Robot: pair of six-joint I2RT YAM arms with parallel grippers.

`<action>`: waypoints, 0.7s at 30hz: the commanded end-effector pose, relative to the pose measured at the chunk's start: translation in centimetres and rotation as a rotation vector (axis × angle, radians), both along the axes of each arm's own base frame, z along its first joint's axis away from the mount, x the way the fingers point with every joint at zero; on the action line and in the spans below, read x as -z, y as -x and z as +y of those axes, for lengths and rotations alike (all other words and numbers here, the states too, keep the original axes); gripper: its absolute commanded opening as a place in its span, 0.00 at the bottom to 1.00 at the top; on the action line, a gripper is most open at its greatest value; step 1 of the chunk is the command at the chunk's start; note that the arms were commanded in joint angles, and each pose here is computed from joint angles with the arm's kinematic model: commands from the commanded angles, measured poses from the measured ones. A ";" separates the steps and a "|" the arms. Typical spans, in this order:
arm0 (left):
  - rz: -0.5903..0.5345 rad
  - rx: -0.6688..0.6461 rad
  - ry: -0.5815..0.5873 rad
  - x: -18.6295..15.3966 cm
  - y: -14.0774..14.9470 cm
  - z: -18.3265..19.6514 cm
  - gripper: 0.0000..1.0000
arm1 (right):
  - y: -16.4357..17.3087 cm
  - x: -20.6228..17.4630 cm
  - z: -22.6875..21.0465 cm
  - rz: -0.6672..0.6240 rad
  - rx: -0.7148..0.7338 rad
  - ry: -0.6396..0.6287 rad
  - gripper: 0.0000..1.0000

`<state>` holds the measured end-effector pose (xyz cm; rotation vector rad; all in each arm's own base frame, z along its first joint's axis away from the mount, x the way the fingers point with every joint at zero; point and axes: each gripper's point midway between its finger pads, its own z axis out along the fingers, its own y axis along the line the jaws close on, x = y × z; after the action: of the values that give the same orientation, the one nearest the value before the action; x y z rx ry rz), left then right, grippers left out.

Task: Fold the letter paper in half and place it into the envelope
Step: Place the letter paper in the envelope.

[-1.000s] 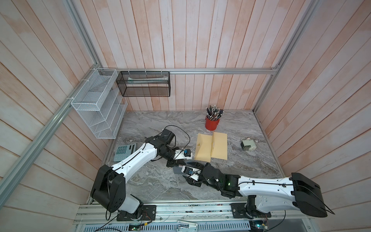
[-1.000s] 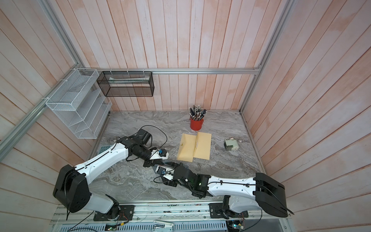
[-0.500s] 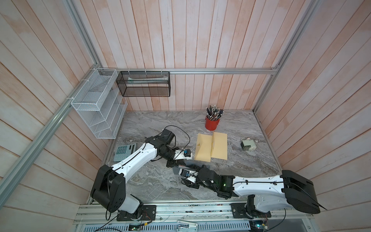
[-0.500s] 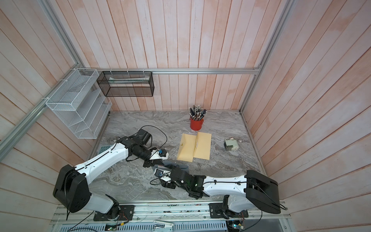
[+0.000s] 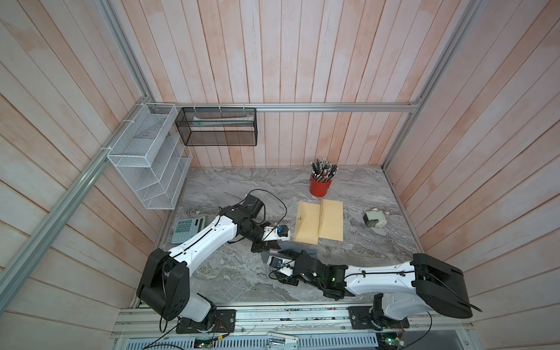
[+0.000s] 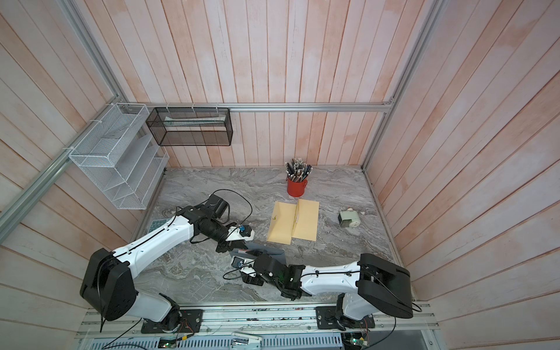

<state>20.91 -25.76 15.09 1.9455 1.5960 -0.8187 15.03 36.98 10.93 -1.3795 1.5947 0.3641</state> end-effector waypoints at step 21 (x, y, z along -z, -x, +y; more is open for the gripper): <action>0.043 0.013 0.023 -0.4 0.6 -0.4 0.00 | -1.2 -2.6 0.8 -0.075 0.044 -0.043 0.70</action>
<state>20.83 -25.87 15.22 1.9414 1.5891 -0.8306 15.29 37.24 12.39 -1.3567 1.5594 0.3521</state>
